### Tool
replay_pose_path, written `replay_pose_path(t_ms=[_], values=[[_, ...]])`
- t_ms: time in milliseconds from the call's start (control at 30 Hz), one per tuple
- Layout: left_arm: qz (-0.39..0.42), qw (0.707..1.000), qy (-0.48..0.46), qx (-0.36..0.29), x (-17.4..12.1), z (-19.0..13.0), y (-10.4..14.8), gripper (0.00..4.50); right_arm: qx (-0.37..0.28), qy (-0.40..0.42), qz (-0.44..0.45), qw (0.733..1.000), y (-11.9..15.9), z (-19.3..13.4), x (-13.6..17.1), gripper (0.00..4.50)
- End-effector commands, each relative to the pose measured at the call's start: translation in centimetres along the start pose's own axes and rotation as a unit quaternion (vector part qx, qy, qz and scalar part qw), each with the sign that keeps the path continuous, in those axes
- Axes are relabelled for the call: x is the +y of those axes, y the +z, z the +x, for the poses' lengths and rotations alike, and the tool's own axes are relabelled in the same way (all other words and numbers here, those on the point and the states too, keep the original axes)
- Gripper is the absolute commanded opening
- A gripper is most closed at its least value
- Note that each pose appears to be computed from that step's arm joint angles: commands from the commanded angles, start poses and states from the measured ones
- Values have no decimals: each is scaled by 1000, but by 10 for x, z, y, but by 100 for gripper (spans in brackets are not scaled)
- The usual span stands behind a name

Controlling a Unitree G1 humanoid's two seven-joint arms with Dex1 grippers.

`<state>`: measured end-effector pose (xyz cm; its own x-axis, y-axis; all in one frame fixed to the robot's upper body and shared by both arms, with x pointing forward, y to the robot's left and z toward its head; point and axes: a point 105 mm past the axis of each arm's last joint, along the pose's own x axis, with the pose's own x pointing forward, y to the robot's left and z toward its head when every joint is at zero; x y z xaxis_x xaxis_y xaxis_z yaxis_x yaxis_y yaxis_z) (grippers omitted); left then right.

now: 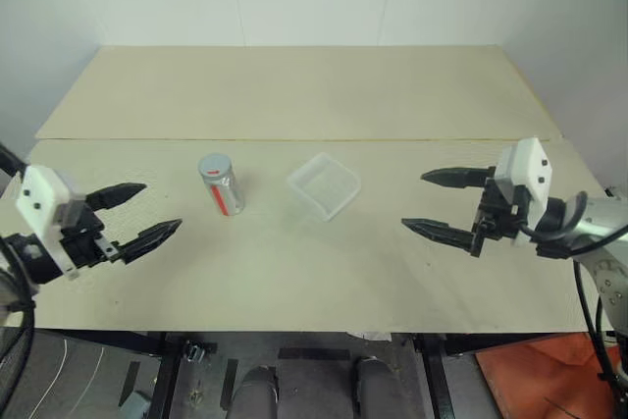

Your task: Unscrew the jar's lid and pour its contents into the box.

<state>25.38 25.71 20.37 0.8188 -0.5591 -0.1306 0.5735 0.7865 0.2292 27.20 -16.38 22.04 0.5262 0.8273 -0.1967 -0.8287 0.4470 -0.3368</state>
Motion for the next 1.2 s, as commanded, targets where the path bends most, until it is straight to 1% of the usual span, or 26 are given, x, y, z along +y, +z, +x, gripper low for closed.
replay_pose_path(t_ms=[33, 167, 267, 367, 500, 633, 833, 1000, 1200], values=[[3, 999, 41, -8, 0, 19, -8, 449, -5, -17, -43, 999, 16, -5, -5, 450], [-12, 997, 77, -23, -1, 39, -20, 449, -9, 3, -55, 998, 22, 0, -6, 450], [-18, 995, 97, -33, -3, 48, -26, 449, -10, 5, -64, 998, 26, 1, -3, 450], [-6, 993, 113, -34, -6, 56, -32, 449, -14, 4, -66, 998, 29, 0, -3, 450], [-17, 989, 137, -56, -14, 68, -36, 449, -13, 2, -70, 997, 29, -2, -2, 450], [-7, 984, 168, -58, -17, 79, -41, 449, -13, 0, -75, 997, 31, -4, -1, 450], [-26, 974, 210, -86, -14, 90, -39, 449, -13, 0, -83, 996, 34, -7, 0, 450], [-48, 967, 232, -92, -14, 99, -42, 449, -12, 3, -88, 996, 35, -8, 1, 450], [-48, 962, 251, -101, -14, 110, -40, 449, -9, 14, -88, 996, 35, -11, 0, 450]])
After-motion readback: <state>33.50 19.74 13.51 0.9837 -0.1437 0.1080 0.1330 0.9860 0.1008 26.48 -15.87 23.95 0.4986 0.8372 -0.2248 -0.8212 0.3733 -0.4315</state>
